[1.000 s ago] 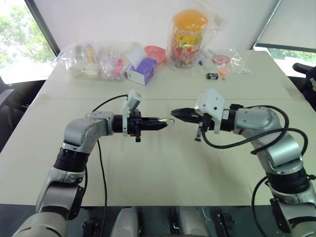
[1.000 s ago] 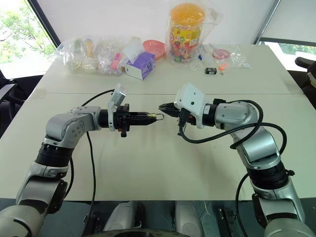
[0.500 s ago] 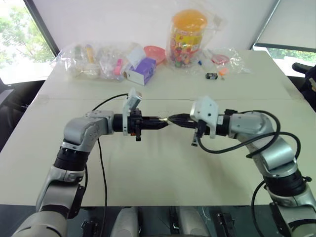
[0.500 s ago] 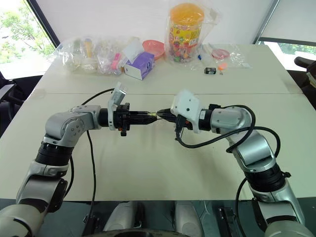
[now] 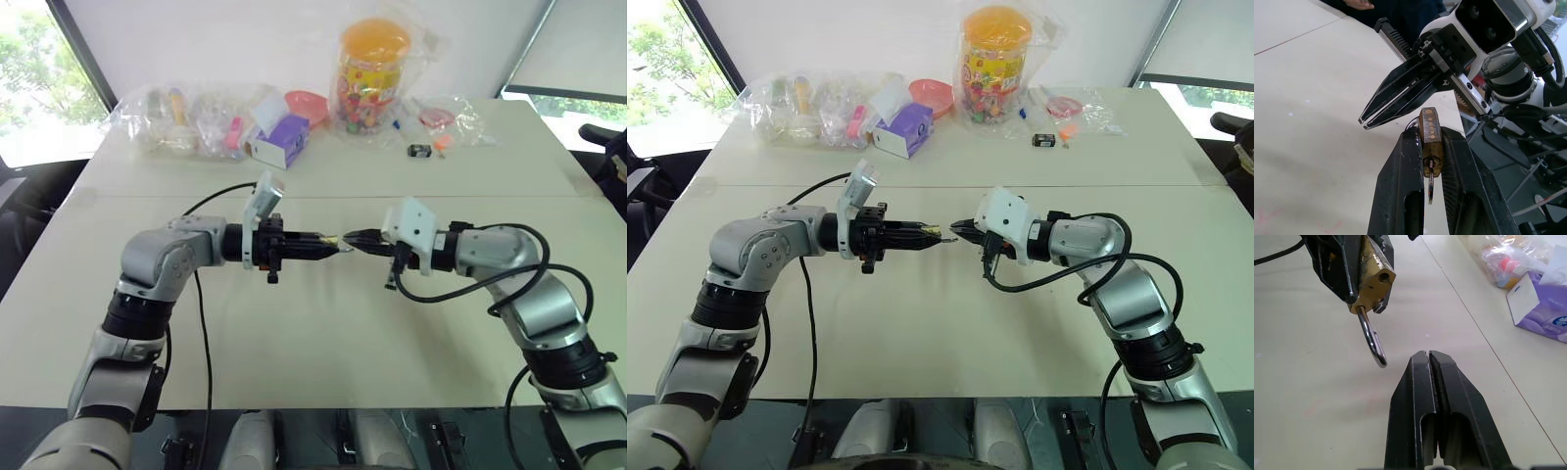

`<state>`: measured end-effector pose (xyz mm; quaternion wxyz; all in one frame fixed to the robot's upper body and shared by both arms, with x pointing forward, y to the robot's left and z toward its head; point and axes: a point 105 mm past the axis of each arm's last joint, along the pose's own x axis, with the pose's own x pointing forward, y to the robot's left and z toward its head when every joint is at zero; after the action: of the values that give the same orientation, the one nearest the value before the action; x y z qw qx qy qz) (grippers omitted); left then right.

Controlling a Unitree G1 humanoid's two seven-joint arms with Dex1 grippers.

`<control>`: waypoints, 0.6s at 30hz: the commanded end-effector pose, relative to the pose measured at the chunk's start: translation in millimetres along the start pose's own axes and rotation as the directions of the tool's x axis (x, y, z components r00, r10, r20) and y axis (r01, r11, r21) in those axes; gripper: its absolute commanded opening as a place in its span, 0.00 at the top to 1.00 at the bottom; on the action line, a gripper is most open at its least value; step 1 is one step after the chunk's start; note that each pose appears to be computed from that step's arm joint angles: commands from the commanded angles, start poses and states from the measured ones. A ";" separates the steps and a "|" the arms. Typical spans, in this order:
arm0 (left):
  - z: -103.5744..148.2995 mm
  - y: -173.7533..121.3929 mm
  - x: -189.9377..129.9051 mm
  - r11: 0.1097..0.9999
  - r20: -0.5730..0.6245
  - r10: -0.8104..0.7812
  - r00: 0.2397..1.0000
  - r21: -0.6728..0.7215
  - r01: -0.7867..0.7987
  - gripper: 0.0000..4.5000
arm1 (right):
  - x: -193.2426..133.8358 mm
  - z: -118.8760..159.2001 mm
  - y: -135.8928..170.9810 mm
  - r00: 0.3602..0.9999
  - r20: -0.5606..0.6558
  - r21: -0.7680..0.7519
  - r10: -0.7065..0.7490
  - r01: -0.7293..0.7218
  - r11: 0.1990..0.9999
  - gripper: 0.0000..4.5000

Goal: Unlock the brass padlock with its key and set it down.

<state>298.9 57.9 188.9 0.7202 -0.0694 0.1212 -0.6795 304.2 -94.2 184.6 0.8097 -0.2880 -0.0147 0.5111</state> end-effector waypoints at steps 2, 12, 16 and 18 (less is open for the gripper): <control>14.2 -0.2 -3.0 0.999 0.025 0.004 1.000 0.053 -0.005 1.00 | -3.0 11.5 5.2 0.999 0.030 -0.045 0.019 -0.018 0.999 0.99; 11.1 6.1 -2.2 0.998 0.023 0.027 0.999 0.055 -0.028 1.00 | -8.7 8.6 7.9 1.000 0.005 -0.058 0.001 -0.001 0.998 0.99; 10.5 5.5 -1.6 0.998 0.025 0.025 0.999 0.051 -0.027 1.00 | -15.3 0.4 8.2 0.999 -0.035 -0.065 -0.021 0.019 0.998 0.99; 6.9 6.2 0.2 0.999 0.023 0.030 0.999 0.042 -0.031 1.00 | -23.0 -8.0 8.1 0.996 -0.075 -0.074 -0.044 0.038 0.997 0.99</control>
<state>307.3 59.5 184.8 0.7332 -0.0699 0.1202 -0.6656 291.3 -109.2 168.1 0.8071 -0.3148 0.0156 0.4992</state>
